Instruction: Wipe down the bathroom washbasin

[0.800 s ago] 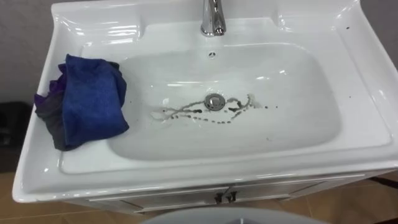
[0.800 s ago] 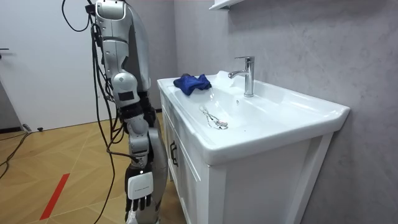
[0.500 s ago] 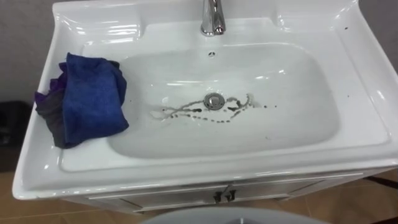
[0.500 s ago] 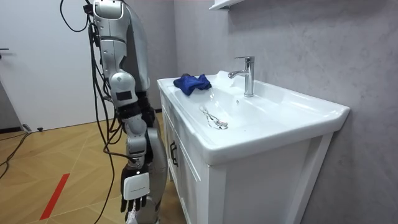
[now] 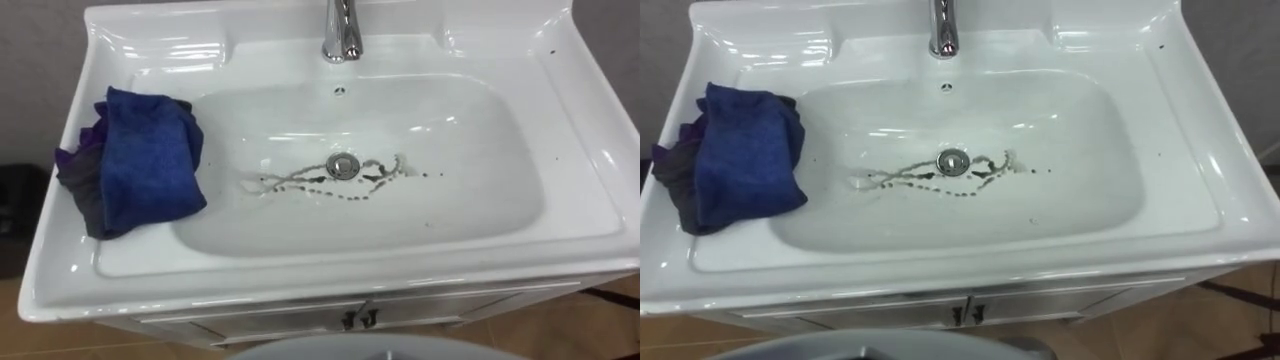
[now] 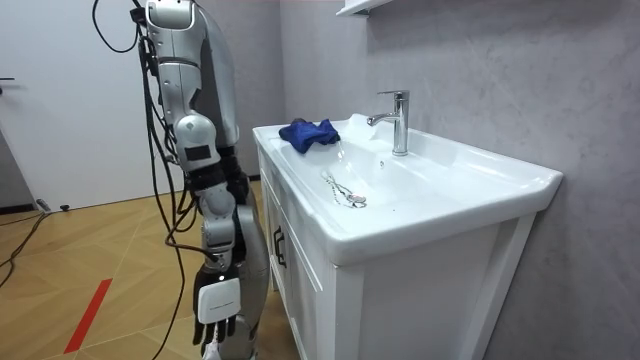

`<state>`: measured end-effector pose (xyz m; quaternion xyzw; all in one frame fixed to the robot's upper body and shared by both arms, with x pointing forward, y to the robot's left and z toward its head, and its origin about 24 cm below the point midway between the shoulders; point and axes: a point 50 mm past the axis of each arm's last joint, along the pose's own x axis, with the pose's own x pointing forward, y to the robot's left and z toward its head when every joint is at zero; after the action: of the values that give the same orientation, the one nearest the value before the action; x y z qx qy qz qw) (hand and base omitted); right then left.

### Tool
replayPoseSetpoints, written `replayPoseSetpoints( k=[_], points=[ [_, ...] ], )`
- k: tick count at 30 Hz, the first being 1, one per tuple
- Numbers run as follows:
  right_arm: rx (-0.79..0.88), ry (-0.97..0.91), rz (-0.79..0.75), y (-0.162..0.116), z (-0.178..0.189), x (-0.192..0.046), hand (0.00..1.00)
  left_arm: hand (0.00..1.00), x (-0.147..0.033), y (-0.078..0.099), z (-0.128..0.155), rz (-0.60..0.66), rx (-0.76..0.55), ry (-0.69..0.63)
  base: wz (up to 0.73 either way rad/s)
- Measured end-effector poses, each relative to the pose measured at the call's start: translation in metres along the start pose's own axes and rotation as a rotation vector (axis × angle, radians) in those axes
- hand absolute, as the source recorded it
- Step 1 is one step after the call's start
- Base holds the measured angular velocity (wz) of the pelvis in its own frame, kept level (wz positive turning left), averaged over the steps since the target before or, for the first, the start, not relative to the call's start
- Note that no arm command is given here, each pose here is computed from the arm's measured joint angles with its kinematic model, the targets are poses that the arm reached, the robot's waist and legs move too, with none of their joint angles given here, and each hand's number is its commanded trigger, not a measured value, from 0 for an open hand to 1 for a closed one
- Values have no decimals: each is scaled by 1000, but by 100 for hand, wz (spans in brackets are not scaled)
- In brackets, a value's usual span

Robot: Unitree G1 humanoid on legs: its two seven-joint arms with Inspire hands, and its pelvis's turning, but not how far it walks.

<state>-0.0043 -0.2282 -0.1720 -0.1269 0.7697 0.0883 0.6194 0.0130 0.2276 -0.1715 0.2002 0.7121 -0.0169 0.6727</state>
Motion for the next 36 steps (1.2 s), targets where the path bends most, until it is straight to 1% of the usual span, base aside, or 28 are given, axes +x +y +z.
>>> replayPoseSetpoints(
  k=[6,7,10,14,16,18,20,21,23,24,26,27,28,30,32,33,36],
  points=[
    [-2,26,2,1,-6,1,0,0,0,-2,-3,-16,-65,12,9],
    [-2,24,1,1,-5,1,0,0,0,-2,-5,-20,-96,17,0],
    [-10,21,-3,0,-4,0,0,0,1,-3,-15,-40,-245,46,4],
    [-9,17,-6,-2,-2,0,0,0,1,-3,-24,-57,-374,70,5],
    [-9,14,-14,-3,-1,0,0,0,1,-4,-28,-64,-463,81,15],
    [-10,9,-27,-6,0,-1,0,0,1,-5,-32,-61,-527,95,14],
    [-8,3,-39,-11,1,-2,0,0,1,-2,-36,-41,-640,110,15],
    [-3,-1,-42,-12,1,-2,0,0,1,-1,-38,-30,-676,112,17],
    [41,-22,-49,-18,1,-3,0,0,1,7,-42,33,-816,117,10],
    [48,-26,-51,-19,1,-3,0,0,1,9,-44,54,-852,122,7],
    [74,-33,-65,-24,0,-4,0,0,0,21,-49,160,-982,153,12],
    [85,-33,-68,-25,-1,-5,0,0,-1,25,-50,190,-1005,157,21],
    [94,-32,-74,-26,-2,-5,0,0,-2,34,-54,253,-1038,164,15],
    [95,-39,-87,-28,-2,-5,0,0,-4,45,-58,332,-1085,162,7],
    [96,-50,-103,-30,-2,-5,0,0,-6,53,-63,411,-1134,175,4],
    [96,-58,-108,-30,-1,-5,0,0,-7,54,-65,427,-1155,181,3],
    [104,-82,-120,-32,0,-6,0,0,-12,65,-70,508,-1283,193,13]
  ],
)
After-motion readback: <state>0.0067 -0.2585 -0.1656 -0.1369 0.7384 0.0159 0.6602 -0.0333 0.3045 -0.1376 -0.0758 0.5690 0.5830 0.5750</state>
